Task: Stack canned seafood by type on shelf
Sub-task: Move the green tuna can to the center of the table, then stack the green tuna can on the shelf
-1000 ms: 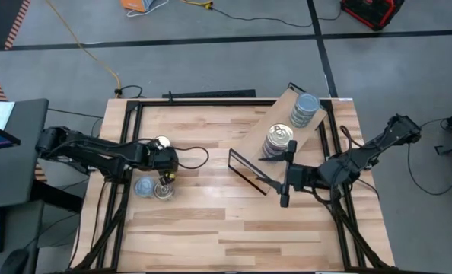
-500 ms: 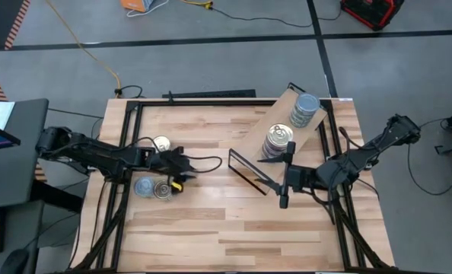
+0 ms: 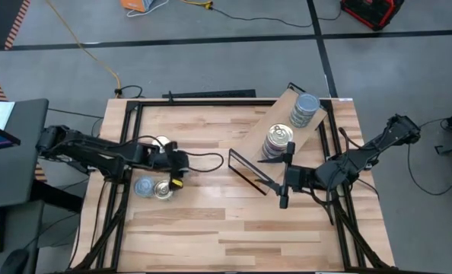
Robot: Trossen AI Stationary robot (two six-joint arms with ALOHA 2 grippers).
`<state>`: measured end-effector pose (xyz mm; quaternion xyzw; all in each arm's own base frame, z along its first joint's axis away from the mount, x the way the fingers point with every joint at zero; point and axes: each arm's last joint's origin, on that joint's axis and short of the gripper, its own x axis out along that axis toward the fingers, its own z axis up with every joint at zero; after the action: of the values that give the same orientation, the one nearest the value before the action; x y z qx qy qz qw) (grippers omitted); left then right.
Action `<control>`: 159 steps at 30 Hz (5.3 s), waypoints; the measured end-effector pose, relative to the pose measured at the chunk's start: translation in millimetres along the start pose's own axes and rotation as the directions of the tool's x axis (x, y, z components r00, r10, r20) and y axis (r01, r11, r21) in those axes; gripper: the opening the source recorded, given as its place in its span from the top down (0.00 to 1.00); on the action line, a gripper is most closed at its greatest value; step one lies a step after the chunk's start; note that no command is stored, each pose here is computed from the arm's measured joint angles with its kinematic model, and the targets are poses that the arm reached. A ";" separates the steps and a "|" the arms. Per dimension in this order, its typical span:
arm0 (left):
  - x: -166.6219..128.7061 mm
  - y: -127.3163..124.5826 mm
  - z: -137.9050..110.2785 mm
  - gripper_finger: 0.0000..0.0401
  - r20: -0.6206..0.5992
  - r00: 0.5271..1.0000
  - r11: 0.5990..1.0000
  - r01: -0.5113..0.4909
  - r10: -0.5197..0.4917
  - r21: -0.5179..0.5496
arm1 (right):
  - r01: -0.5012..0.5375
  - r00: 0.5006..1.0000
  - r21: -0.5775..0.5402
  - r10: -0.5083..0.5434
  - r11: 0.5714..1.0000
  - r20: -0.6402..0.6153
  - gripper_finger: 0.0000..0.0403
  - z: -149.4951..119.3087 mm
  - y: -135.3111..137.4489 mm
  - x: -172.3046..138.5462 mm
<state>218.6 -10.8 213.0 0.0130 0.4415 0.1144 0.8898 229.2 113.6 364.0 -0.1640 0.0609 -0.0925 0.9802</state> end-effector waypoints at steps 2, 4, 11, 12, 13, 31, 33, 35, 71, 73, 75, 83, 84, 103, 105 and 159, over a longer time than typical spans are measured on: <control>2.6 0.5 -3.5 0.68 -0.093 0.995 0.999 -0.039 0.039 0.001 | 0.000 1.000 -0.001 0.000 1.000 0.000 0.33 0.0 0.0 0.0; 10.6 0.0 -10.5 0.68 -0.187 0.979 0.996 -0.076 0.081 0.035 | 0.000 1.000 -0.001 0.000 1.000 -0.001 0.33 -0.1 0.0 0.0; 48.5 -10.4 -14.5 0.68 -0.279 0.954 0.984 -0.068 0.112 0.163 | -0.001 1.000 -0.003 0.001 1.000 -0.002 0.33 -0.4 0.1 0.0; 53.8 -13.5 -12.4 0.68 -0.258 0.961 0.983 -0.053 0.098 0.175 | -0.001 1.000 -0.004 0.001 1.000 -0.003 0.33 -0.5 0.2 0.0; 58.3 -17.3 -9.6 0.68 -0.226 0.971 0.982 -0.039 0.081 0.185 | -0.001 1.000 -0.004 0.001 1.000 -0.004 0.33 -0.6 0.2 0.0; 81.0 -89.9 38.1 0.68 0.117 0.962 0.875 0.168 -0.245 0.453 | -0.003 1.000 0.015 0.003 1.000 -0.016 0.33 -2.1 0.2 0.3; 71.0 -97.2 48.1 0.68 0.133 0.970 0.865 0.116 -0.205 0.489 | -0.002 1.000 0.021 0.002 1.000 -0.016 0.33 -2.0 0.2 0.3; 57.7 -105.3 59.8 0.68 0.152 0.975 0.845 0.059 -0.163 0.532 | -0.001 1.000 0.022 0.001 1.000 -0.015 0.33 -1.9 0.1 0.3; 86.6 -180.5 4.6 0.98 0.122 0.970 0.600 -0.226 0.210 0.767 | 0.007 1.000 0.136 -0.004 0.991 -0.027 0.33 -3.3 0.0 0.5; 84.3 -180.6 5.0 0.99 0.121 0.971 0.620 -0.224 0.204 0.752 | 0.007 1.000 0.136 -0.004 0.991 -0.027 0.33 -3.3 0.0 0.5; 80.8 -180.2 6.0 1.00 0.112 0.976 0.642 -0.208 0.187 0.738 | 0.007 1.000 0.136 -0.004 0.991 -0.027 0.33 -3.3 0.0 0.5; 53.9 -170.1 18.2 1.00 0.075 0.994 0.751 -0.105 0.074 0.652 | 0.008 1.000 0.154 -0.004 0.988 -0.024 0.33 -3.0 0.0 0.4; 51.8 -169.0 19.2 1.00 0.070 0.996 0.760 -0.093 0.062 0.643 | 0.008 1.000 0.155 -0.004 0.988 -0.024 0.33 -3.0 -0.1 0.5; 43.6 -166.3 24.4 0.99 0.064 0.998 0.782 -0.044 0.006 0.622 | 0.008 1.000 0.164 -0.004 0.986 -0.024 0.33 -3.0 -0.1 0.5; 43.6 -166.3 24.2 0.99 0.060 0.998 0.780 -0.039 0.002 0.625 | 0.008 1.000 0.164 -0.004 0.986 -0.024 0.33 -3.0 0.0 0.5; 56.4 -164.8 -29.1 1.00 0.013 0.999 0.745 -0.039 0.041 0.666 | 0.025 0.999 0.195 -0.015 0.980 -0.049 0.33 -6.3 -2.8 3.2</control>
<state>260.2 -161.3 130.7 0.3388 0.4538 -0.0314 0.8236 230.9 108.4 358.7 -0.0651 0.0732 -0.1118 0.9889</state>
